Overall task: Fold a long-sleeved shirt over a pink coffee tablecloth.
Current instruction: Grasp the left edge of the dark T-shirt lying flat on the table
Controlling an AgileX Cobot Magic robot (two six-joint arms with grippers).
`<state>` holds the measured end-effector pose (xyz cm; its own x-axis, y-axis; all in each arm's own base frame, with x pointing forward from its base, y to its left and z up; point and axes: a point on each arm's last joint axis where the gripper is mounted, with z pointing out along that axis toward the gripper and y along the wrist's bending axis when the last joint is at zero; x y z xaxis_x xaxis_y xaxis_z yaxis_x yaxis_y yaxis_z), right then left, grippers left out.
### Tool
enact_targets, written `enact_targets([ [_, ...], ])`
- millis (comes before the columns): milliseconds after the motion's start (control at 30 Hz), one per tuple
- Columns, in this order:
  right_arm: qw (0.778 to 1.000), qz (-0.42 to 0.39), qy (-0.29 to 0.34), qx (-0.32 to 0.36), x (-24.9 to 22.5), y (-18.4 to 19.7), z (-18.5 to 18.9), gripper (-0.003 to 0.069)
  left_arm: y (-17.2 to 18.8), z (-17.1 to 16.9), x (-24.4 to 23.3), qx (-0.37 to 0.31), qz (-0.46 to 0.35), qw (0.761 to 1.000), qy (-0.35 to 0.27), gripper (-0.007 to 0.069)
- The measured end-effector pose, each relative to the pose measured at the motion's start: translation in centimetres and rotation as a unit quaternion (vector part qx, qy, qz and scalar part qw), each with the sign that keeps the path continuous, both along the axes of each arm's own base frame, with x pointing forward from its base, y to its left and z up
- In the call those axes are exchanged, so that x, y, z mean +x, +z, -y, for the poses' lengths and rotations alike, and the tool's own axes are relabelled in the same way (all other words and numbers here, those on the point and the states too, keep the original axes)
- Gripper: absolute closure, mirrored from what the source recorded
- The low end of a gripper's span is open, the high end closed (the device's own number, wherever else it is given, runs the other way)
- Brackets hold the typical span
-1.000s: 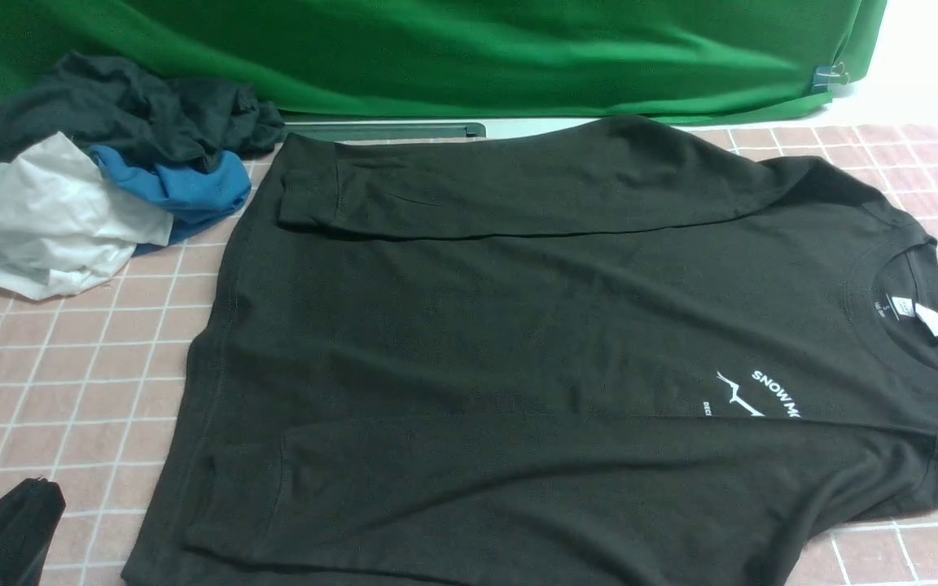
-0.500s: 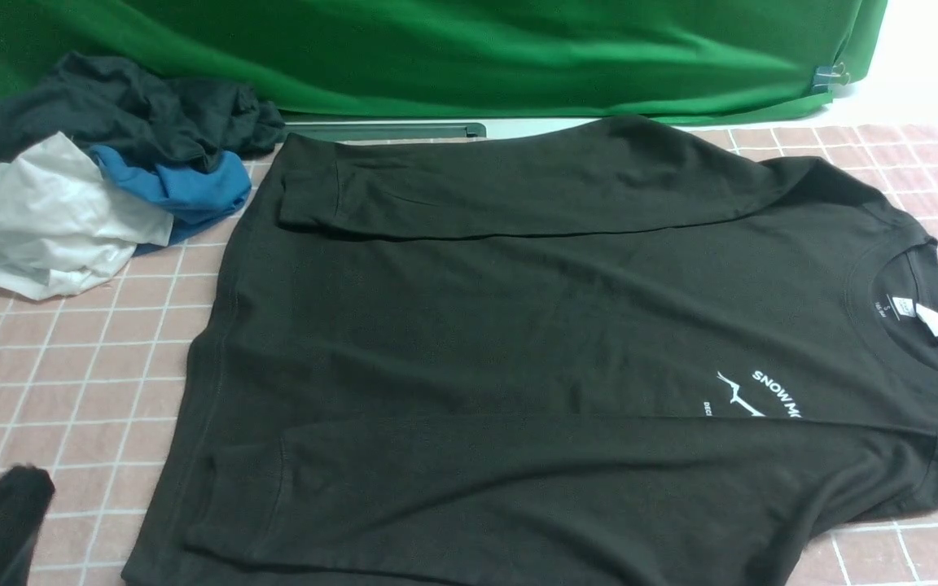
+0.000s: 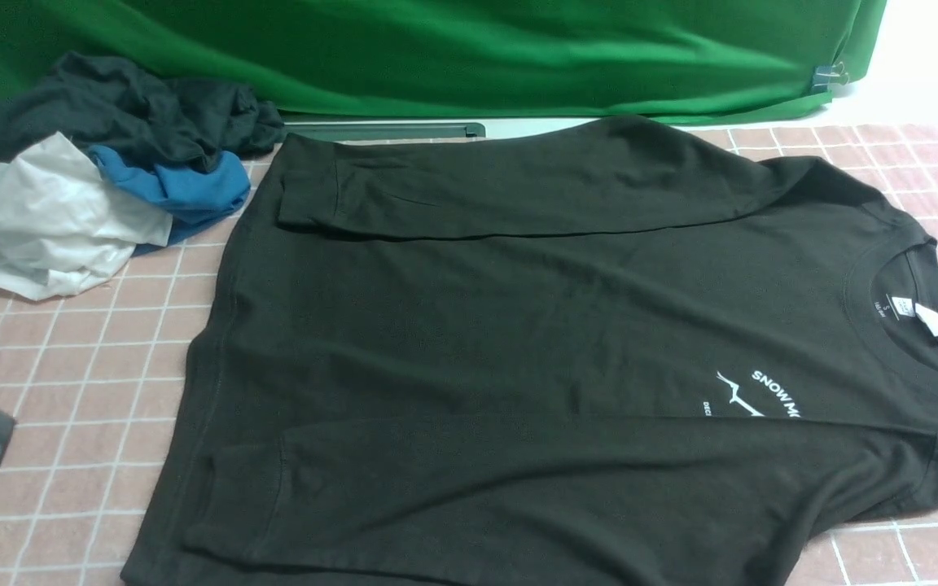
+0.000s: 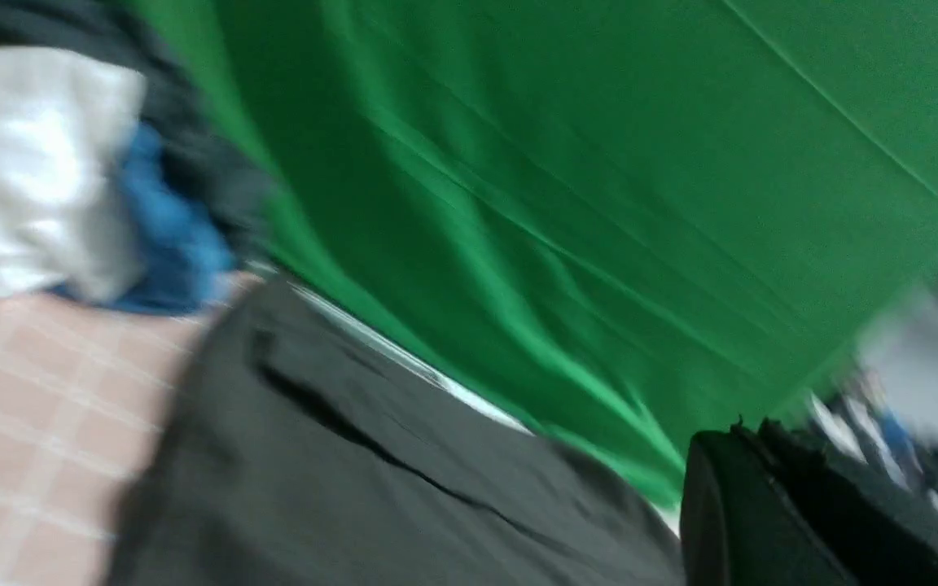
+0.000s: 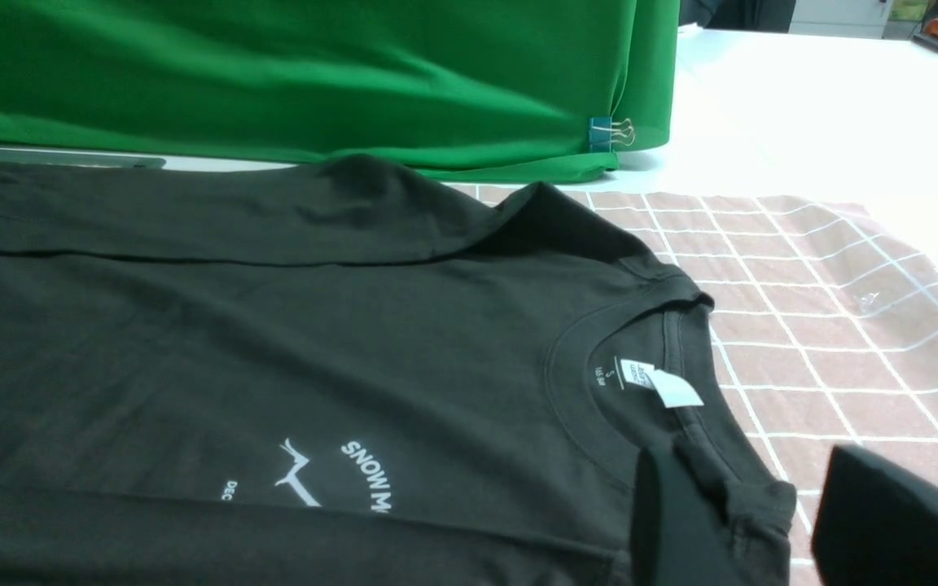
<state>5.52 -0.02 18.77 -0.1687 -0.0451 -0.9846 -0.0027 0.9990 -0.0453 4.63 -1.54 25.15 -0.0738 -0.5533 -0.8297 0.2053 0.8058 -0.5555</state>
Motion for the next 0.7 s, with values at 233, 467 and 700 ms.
enact_targets([
  [233, 1.000, 0.001, 0.000, 0.000, 0.0, 0.0, 0.0, 0.0419, 5.5, 2.8, 1.5, 0.185, -0.131, 0.956, -0.188, 0.0606],
  [467, 1.000, 0.001, 0.000, 0.000, 0.0, 0.0, 0.0, 0.0418, 5.1, 3.7, 8.0, 0.290, -0.271, 0.890, -0.226, 0.0606],
  [700, 1.000, 0.001, 0.000, 0.000, 0.0, 0.0, 0.0, 0.0418, 2.2, 4.7, 12.5, 0.345, -0.307, 0.844, -0.274, 0.0606],
])
